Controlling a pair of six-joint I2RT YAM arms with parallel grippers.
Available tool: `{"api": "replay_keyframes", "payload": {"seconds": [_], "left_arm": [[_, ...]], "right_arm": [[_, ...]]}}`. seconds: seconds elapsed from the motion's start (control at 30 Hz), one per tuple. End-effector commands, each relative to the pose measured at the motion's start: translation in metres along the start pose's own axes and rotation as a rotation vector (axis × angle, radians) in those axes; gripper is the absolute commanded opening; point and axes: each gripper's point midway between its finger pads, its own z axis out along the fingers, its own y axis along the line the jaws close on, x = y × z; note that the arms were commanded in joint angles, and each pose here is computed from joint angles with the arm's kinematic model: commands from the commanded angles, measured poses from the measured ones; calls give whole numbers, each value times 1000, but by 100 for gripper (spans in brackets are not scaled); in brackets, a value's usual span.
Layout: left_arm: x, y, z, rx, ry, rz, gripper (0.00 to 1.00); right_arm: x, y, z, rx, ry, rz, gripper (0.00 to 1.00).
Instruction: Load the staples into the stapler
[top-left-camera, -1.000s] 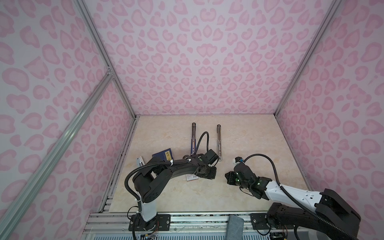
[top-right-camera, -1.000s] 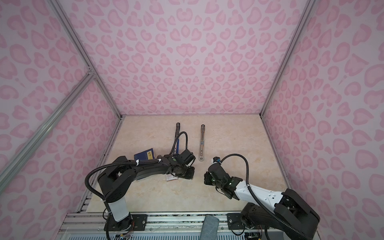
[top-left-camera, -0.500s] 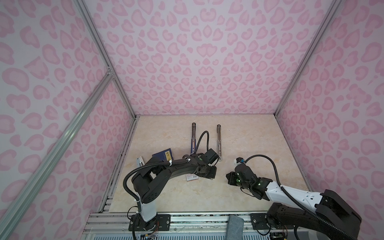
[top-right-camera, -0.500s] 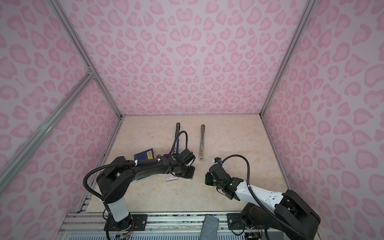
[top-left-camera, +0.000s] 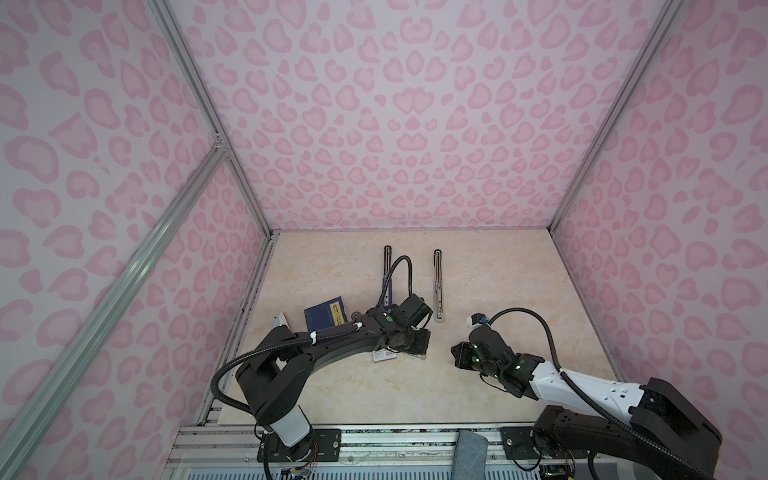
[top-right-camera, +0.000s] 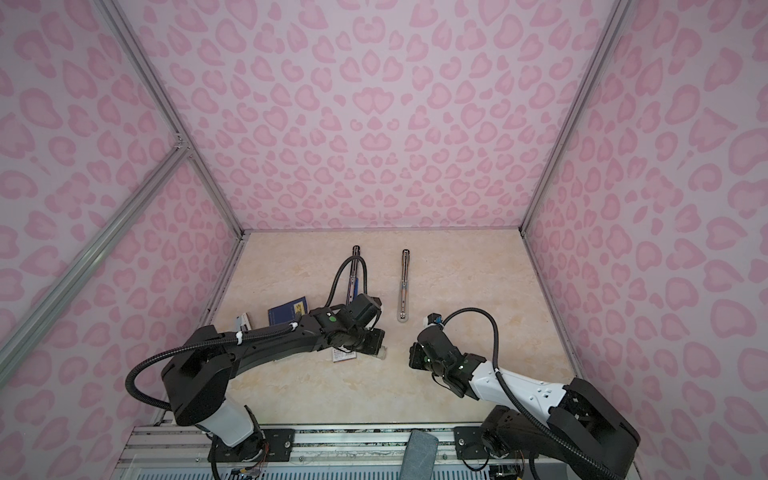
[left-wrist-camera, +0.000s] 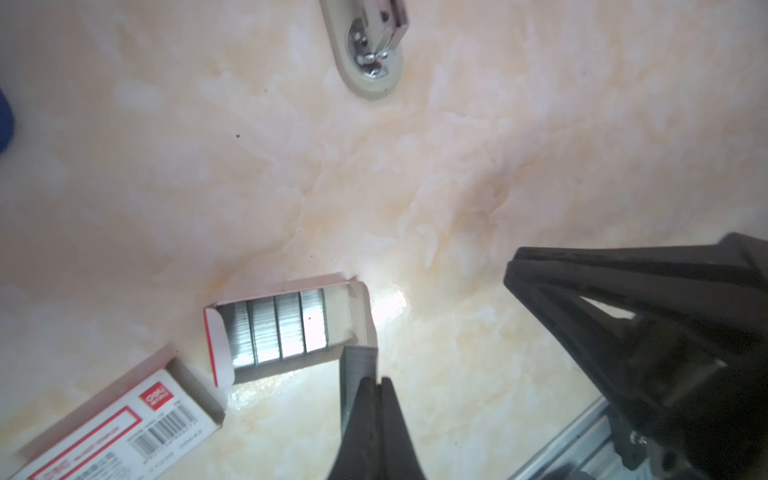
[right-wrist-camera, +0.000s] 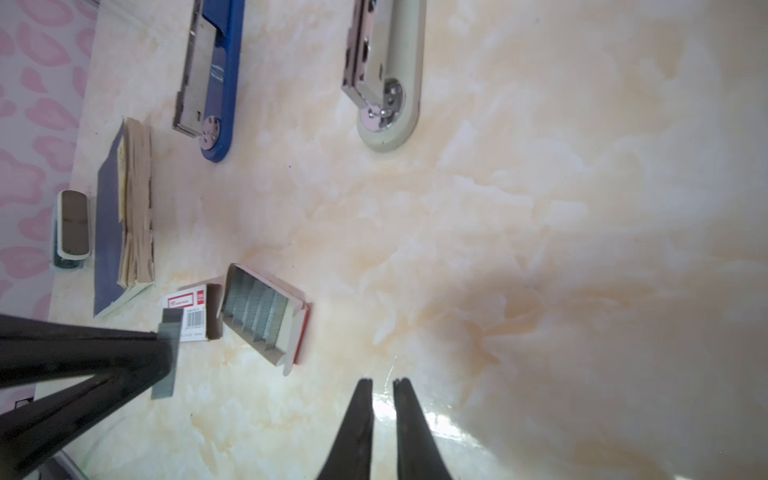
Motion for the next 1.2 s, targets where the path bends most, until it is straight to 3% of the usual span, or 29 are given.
{"api": "replay_keyframes", "payload": {"seconds": [0.0,0.1,0.27,0.6,1.0,1.17], "left_arm": [[-17,-4,-24,70,-75,28,3],[-36,-6,-51,173,-149,14,3],[-57,-14,-99,364,-264,44,3],[-62,-41,-170,657,-434,218,4],[-47,-61,-201,839,-482,223,3],[-44,-65,-209,856,-501,229,4]], "right_arm": [[-19,20,-9,-81,-52,-48,21],[-40,36,-21,-148,-96,-72,30],[-75,59,-48,-295,-178,-83,36],[-124,122,-91,-671,-201,-98,39],[-129,192,-132,-983,-196,-119,43],[-119,206,-138,-1028,-185,-162,44]]}}
